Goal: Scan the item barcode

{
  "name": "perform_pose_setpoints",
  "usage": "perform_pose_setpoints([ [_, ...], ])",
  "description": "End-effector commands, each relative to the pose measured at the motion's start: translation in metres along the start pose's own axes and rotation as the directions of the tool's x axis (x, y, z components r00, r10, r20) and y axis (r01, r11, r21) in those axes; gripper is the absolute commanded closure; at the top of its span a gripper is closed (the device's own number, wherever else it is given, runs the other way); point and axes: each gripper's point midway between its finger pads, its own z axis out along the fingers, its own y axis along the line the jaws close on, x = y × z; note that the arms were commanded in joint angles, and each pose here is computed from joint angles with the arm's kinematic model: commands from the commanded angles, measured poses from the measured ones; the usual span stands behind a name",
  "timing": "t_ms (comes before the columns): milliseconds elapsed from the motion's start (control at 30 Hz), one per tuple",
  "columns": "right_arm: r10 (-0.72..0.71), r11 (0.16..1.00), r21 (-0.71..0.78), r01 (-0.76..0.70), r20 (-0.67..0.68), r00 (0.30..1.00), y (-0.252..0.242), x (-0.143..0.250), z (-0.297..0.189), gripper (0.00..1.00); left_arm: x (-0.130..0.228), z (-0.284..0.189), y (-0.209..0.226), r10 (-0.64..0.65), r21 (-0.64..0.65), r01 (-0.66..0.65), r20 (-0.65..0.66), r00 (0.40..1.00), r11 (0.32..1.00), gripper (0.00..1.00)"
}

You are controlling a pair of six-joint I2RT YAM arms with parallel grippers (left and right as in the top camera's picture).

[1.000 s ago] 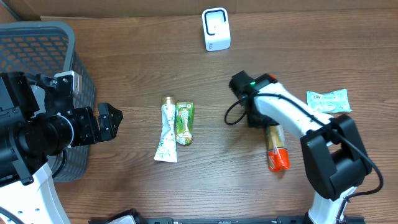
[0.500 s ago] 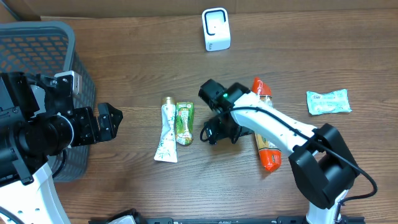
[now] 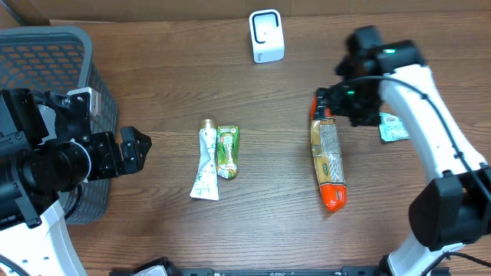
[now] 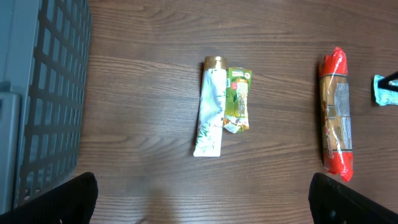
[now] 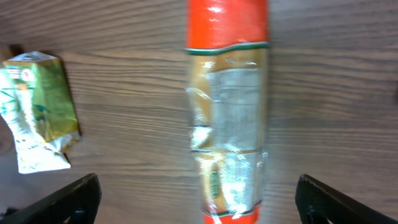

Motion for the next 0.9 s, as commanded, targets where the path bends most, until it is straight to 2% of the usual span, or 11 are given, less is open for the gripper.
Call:
perform_pose_setpoints([
  [0,-0.048,0.993,-0.11,0.041,-0.059,0.997,-0.014,0.013,0.024,0.0,-0.001,0.001,0.002,0.003,-0.002,-0.003,-0.001,1.0,1.0,0.0],
  [100,-0.052,0.989,-0.142,0.042,-0.066,0.996,-0.028,0.019,0.048,0.02,-0.001,0.001,0.001,0.003,-0.002,-0.003,-0.001,1.0,1.0,0.0],
  [200,-0.033,0.985,-0.174,0.021,-0.067,0.997,-0.036,0.025,0.07,0.09,-0.001,0.001,0.002,0.003,-0.002,-0.003,-0.001,1.0,1.0,0.0],
  [400,-0.073,0.968,-0.244,0.06,-0.046,0.996,-0.028,0.034,0.1,0.31,-0.001,0.001,0.002,0.003,-0.002,-0.003,-0.001,1.0,1.0,0.0],
  [533,-0.091,0.967,-0.241,0.081,-0.031,0.995,-0.029,0.04,0.118,0.39,-0.001,0.001,0.002,0.003,-0.002,-0.003,-0.001,1.0,1.0,0.0],
  [600,-0.092,0.967,-0.241,0.083,-0.028,0.995,-0.031,0.043,0.123,0.48,-0.001,0.001,0.002,0.003,-0.002,-0.003,-0.001,1.0,1.0,0.0],
  [767,-0.074,0.968,-0.241,0.064,-0.03,0.997,-0.032,0.044,0.126,0.92,-0.001,0.001,0.002,0.003,-0.002,-0.003,-0.001,1.0,1.0,0.0],
  [800,-0.072,0.969,-0.241,0.062,-0.034,0.997,-0.031,0.043,0.123,0.96,-0.001,0.001,0.002,0.003,-0.002,-0.003,-0.001,1.0,1.0,0.0],
  [867,-0.069,0.969,-0.239,0.058,-0.041,0.997,-0.028,0.038,0.112,0.96,-0.001,0.001,0.002,0.003,-0.002,-0.003,-0.001,1.0,1.0,0.01],
])
